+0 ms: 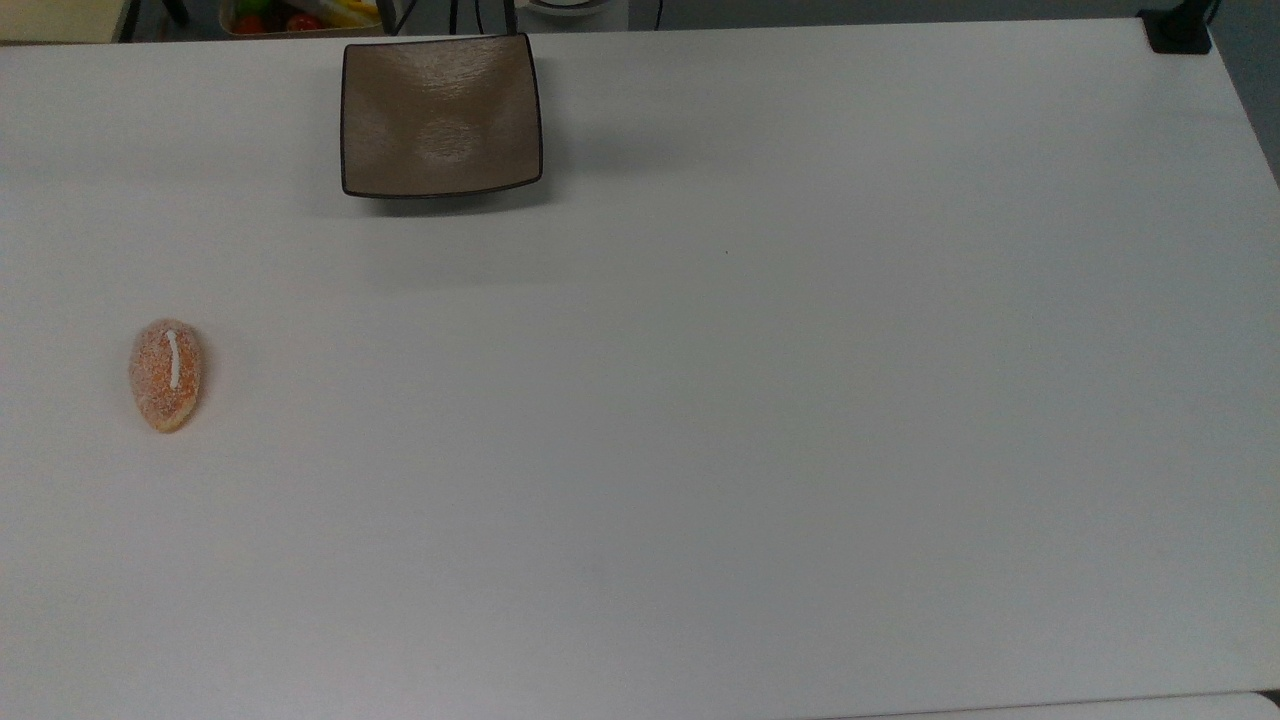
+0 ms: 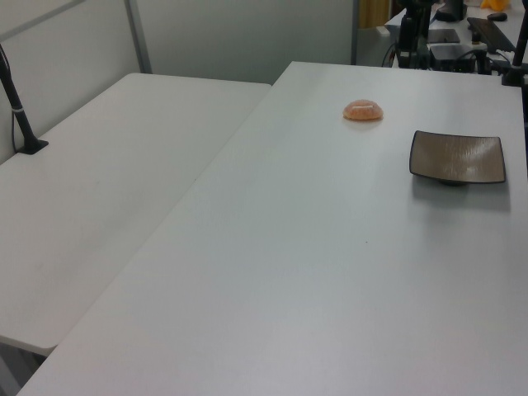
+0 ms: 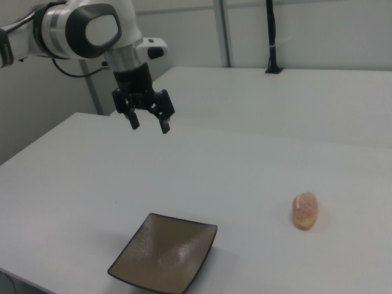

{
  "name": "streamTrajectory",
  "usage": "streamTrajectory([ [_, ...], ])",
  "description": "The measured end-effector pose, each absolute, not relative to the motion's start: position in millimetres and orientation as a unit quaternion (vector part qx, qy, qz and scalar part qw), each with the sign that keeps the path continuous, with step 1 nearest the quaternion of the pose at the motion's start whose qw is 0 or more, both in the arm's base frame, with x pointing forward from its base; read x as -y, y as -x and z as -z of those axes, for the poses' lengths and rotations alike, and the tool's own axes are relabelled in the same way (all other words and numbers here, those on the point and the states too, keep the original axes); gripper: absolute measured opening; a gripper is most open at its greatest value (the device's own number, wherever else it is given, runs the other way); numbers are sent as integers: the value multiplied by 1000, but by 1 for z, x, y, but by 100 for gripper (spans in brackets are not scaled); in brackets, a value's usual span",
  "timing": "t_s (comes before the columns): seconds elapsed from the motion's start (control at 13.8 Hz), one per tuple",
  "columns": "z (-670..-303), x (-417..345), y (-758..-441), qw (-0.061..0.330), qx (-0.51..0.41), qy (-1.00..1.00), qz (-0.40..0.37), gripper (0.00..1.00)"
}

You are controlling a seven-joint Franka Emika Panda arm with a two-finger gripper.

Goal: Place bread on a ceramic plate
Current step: 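Move the open gripper from above the plate toward the bread roll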

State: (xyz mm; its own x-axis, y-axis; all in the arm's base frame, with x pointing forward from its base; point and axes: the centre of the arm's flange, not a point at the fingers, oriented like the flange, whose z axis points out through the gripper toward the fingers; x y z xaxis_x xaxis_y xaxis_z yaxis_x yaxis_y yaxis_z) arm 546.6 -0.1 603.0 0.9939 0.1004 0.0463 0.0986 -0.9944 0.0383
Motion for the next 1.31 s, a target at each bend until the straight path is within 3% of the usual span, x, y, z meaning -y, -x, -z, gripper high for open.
streamTrajectory([
  [1.09,-593,0,-552,18,-50,-998,-16,100],
  [1.31,-599,4,-561,21,-51,-997,-57,100],
])
